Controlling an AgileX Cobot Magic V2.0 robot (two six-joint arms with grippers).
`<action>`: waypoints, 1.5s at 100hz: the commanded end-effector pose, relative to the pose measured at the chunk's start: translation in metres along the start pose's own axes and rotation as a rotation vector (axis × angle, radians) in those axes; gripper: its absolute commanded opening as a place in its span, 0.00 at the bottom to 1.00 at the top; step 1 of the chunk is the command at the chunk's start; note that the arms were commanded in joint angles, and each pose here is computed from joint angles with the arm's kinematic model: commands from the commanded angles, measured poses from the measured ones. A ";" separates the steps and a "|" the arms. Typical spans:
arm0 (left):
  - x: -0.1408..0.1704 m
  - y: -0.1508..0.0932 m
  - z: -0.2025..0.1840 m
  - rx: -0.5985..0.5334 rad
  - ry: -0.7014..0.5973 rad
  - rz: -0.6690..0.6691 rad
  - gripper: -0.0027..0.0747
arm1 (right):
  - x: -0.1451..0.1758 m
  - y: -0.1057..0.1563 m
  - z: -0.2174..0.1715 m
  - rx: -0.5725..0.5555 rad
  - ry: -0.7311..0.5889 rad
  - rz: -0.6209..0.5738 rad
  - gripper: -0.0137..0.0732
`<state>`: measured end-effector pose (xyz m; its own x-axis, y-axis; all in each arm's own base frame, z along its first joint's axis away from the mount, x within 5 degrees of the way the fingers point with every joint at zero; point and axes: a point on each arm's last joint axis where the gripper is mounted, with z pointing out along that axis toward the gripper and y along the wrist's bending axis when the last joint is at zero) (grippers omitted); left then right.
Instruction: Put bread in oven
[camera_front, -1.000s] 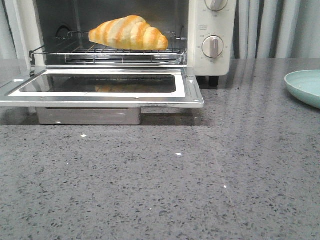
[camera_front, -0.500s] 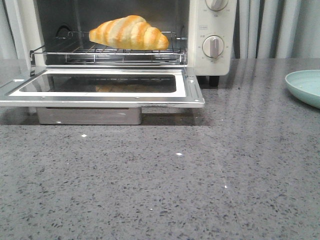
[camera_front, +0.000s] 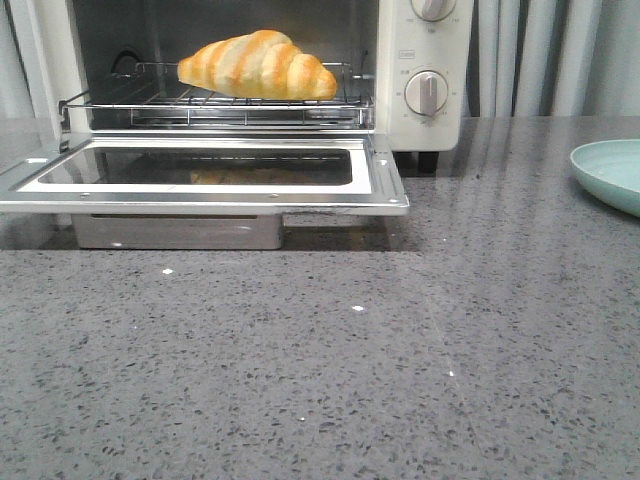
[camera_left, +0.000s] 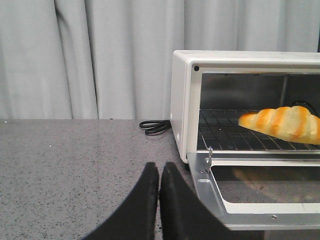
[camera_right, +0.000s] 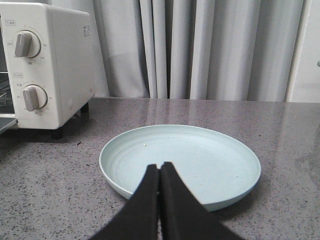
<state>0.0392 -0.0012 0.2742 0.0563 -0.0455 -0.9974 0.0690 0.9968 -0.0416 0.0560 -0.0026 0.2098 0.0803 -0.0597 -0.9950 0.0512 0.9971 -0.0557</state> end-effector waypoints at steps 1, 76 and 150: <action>-0.014 -0.001 0.000 0.011 -0.085 -0.012 0.01 | 0.001 0.000 -0.001 0.002 -0.065 -0.001 0.08; 0.017 -0.001 0.001 0.015 -0.082 0.037 0.01 | 0.001 0.000 -0.001 0.002 -0.065 -0.001 0.08; 0.060 0.000 0.011 0.032 -0.125 -0.057 0.01 | 0.001 0.000 -0.001 0.002 -0.065 -0.001 0.08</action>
<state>0.0558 -0.0052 0.2135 0.0842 -0.0962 -0.9918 0.1006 0.9911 -0.0876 0.0560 -0.0026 0.2098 0.0804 -0.0580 -0.9951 0.0511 0.9972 -0.0540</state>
